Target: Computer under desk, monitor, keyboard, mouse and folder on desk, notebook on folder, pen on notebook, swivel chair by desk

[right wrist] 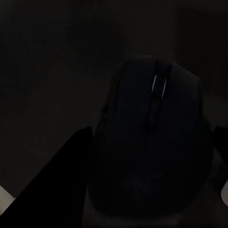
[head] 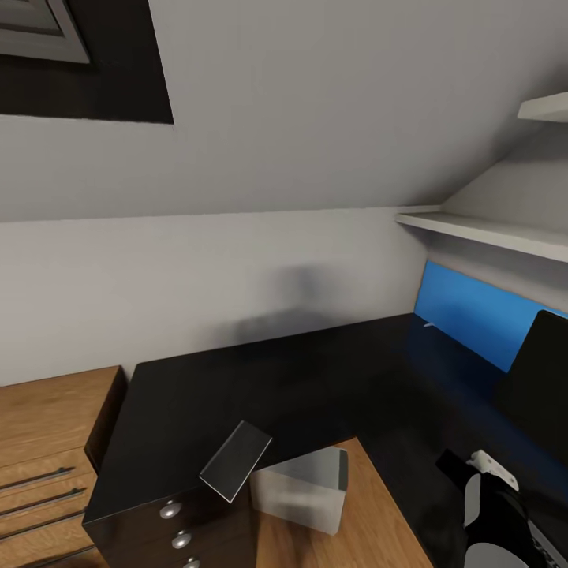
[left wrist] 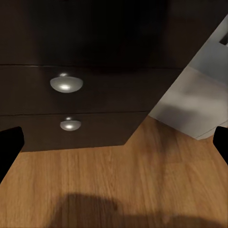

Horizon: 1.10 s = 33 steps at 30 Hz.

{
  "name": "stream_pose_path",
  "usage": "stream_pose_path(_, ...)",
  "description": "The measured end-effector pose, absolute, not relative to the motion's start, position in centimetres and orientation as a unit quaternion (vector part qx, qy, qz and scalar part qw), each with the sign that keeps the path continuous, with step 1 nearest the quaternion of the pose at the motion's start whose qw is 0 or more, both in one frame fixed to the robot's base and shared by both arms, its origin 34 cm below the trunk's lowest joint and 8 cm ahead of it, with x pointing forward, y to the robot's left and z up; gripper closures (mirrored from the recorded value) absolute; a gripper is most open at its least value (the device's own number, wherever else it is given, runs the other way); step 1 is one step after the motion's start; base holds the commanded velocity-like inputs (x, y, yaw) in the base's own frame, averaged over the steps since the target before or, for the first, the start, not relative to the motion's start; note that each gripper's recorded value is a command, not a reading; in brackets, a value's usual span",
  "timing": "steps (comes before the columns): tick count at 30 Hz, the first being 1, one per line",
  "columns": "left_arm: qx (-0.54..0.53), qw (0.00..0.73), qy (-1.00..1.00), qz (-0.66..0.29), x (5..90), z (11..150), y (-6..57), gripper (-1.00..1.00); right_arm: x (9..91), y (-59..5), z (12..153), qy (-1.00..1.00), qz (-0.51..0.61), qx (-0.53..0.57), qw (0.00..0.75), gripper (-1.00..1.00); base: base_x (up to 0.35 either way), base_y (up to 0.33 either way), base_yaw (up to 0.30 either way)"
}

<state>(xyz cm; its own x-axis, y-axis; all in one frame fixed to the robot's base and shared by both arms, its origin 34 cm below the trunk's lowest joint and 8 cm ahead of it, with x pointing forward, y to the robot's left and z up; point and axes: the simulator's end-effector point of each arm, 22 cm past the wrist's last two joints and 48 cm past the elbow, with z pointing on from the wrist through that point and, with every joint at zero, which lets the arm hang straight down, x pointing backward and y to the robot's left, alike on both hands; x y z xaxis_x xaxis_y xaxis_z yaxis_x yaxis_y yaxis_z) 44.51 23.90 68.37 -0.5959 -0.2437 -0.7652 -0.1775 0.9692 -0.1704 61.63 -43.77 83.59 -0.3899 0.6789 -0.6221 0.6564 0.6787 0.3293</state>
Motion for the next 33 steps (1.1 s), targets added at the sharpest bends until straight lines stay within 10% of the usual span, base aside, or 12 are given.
stream_pose_path(33, -0.118, 0.434, 0.892, -0.038, 45.2, 64.5, 23.9, -1.00, 62.1, -44.3, 79.2, 0.836, 0.014, 0.400, 0.375, 1.00, 0.000, 0.000, 0.000)
